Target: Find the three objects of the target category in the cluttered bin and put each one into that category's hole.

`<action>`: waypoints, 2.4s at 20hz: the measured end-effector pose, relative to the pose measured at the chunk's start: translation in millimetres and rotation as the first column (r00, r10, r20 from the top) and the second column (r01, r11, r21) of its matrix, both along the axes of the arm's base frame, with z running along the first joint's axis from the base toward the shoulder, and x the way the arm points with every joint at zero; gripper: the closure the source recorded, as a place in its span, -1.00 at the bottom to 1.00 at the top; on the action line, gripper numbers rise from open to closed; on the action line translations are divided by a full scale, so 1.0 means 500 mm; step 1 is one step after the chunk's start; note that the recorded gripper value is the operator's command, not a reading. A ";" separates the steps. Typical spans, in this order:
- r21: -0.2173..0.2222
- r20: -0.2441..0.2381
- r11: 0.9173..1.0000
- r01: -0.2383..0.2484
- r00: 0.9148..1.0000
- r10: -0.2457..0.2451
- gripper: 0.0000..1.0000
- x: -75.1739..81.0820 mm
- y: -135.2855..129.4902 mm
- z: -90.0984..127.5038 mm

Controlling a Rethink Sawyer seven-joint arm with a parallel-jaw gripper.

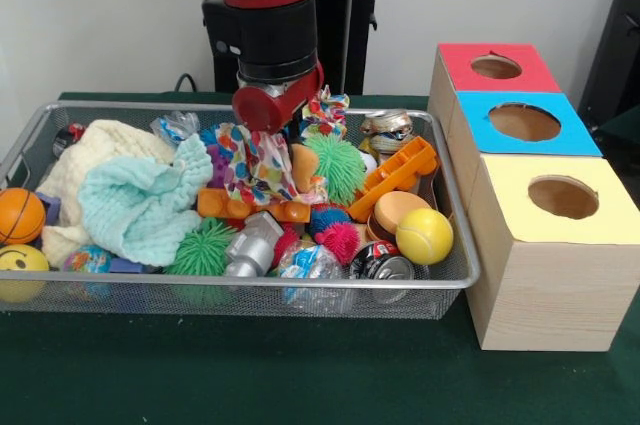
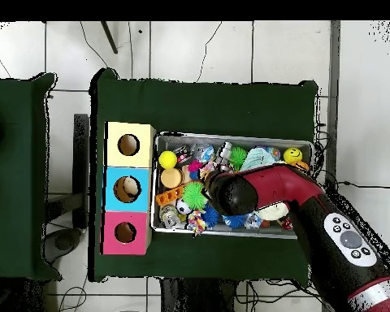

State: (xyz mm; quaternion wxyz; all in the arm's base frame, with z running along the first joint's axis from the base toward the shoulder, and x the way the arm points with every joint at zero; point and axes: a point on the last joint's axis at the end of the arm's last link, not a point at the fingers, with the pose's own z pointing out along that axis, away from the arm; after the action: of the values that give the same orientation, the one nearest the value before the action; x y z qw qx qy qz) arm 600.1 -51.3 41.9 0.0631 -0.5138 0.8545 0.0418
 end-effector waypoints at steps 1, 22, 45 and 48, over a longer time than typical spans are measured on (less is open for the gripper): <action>0.001 -0.005 1.000 0.003 1.000 -0.003 1.00 -0.001 0.000 0.000; 0.046 -0.169 0.994 0.096 0.982 -0.087 -1.00 -0.022 0.043 0.101; 0.003 -0.178 0.994 0.109 0.978 -0.106 1.00 -0.005 0.041 0.179; -0.012 -0.176 0.995 0.097 0.979 -0.098 1.00 -0.010 0.037 0.173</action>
State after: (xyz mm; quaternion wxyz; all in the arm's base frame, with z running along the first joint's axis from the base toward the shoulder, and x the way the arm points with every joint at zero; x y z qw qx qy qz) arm 595.2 -33.0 128.5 -0.0117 -0.4656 0.8810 0.0827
